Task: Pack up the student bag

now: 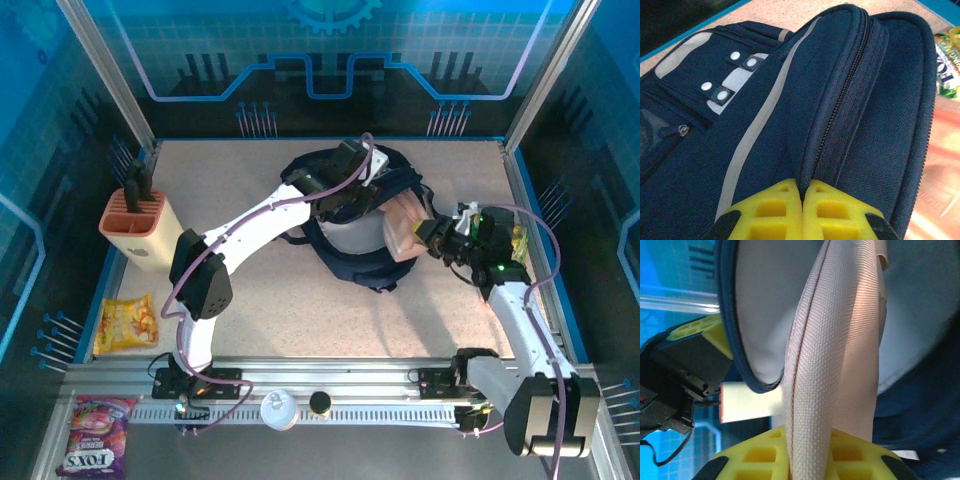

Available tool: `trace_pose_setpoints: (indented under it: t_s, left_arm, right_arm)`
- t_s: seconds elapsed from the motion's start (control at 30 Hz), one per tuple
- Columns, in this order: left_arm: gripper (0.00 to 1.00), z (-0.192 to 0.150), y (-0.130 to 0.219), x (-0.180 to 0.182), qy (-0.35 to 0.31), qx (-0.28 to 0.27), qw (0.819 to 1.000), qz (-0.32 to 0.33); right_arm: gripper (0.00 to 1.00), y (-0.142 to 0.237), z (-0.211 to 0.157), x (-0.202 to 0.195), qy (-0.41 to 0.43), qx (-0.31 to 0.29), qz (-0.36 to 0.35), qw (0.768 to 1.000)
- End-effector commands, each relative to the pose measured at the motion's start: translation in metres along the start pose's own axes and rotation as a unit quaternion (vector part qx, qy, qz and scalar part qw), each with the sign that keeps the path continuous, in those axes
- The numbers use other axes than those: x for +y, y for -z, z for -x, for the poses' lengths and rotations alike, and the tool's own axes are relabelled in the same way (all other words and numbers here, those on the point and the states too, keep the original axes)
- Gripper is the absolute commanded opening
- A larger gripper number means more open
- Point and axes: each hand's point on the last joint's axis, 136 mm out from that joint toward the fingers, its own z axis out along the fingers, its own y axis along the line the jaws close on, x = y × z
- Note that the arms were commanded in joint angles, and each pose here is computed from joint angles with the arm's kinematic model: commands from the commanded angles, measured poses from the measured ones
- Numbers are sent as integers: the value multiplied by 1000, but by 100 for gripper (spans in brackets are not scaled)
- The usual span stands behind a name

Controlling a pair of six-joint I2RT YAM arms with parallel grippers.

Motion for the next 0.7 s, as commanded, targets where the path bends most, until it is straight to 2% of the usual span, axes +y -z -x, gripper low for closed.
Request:
trace_pose_setpoints:
  t_s: [0.0,0.2,0.67]
  left_arm:
    - [0,63,52,-19,22,-108,993,-49]
    - [0,63,63,-22,25,-117,991,-60]
    - [0,58,79,-22,32,-123,990,-66]
  right_arm:
    - [15,-12,-1,30,20,22,64,997]
    - [15,-43,5,25,-20,38,72,997]
    - [16,-114,41,-13,-89,-5,27,996]
